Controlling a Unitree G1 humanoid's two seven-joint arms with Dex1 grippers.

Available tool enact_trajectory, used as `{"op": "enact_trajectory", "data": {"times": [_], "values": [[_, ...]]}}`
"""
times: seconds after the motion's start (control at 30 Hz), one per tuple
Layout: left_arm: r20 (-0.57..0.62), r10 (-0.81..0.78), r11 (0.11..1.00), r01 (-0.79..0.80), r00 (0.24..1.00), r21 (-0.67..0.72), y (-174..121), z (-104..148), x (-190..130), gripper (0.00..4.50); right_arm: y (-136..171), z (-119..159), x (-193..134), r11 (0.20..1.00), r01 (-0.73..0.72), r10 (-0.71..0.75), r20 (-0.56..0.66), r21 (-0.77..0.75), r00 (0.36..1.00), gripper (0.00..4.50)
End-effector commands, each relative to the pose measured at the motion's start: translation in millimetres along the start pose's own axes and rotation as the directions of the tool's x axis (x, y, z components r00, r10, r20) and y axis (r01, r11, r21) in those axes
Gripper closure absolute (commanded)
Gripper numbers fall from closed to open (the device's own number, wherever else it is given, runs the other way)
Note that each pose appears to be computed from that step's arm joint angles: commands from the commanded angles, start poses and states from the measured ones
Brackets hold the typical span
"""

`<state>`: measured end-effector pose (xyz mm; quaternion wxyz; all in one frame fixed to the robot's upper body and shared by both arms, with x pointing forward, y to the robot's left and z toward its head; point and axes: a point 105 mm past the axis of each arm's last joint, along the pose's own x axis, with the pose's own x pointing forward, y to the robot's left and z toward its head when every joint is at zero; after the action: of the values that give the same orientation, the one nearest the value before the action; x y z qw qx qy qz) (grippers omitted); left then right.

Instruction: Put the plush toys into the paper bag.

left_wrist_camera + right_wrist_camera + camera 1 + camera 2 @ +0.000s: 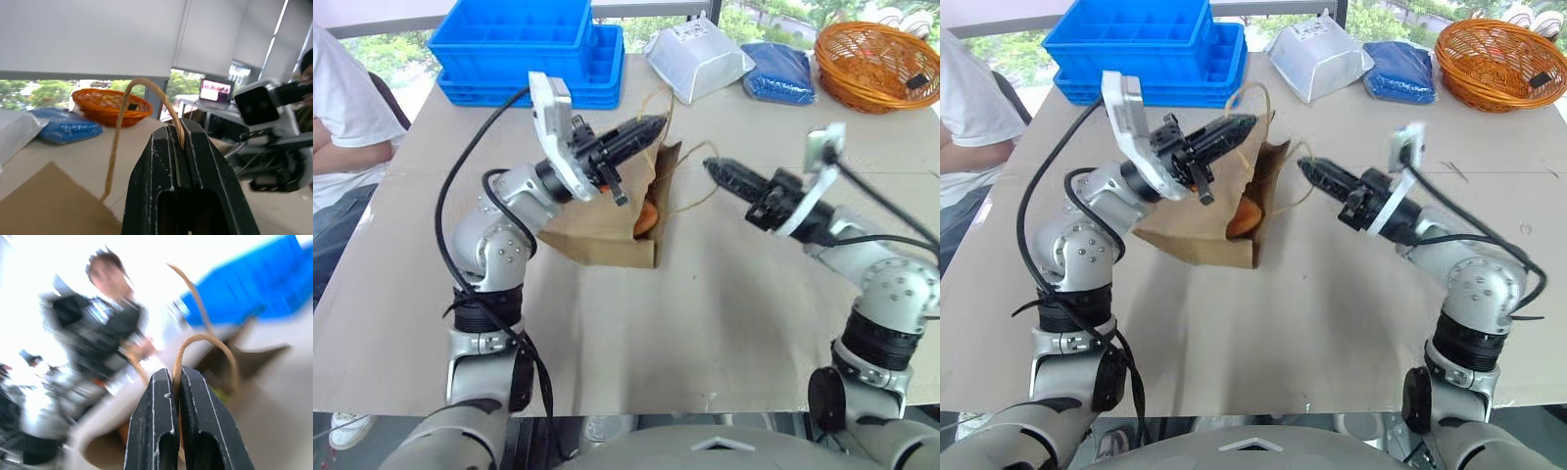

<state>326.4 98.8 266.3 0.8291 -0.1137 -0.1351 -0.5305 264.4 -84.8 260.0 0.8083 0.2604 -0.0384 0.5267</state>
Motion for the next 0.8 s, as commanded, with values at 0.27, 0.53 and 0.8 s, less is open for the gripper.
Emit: {"op": "enact_trajectory", "data": {"times": [0.27,0.53,0.8], "values": [[0.002,-0.048,0.999,0.048,0.999,-0.016,17.4,16.5,10.0,4.50,68.5,43.5,-1.7,0.994,-0.101,0.102,0.018,-0.032,0.995,4.48],[-0.086,-0.107,0.993,0.111,0.991,0.049,33.0,18.2,32.1,4.50,72.1,50.7,1.3,0.997,-0.041,0.043,0.034,-0.066,0.998,4.48],[-0.241,-0.142,0.981,0.169,0.960,0.095,39.5,33.2,43.5,4.50,88.6,56.1,17.4,0.994,-0.093,0.098,0.079,-0.057,0.992,4.48]]}}
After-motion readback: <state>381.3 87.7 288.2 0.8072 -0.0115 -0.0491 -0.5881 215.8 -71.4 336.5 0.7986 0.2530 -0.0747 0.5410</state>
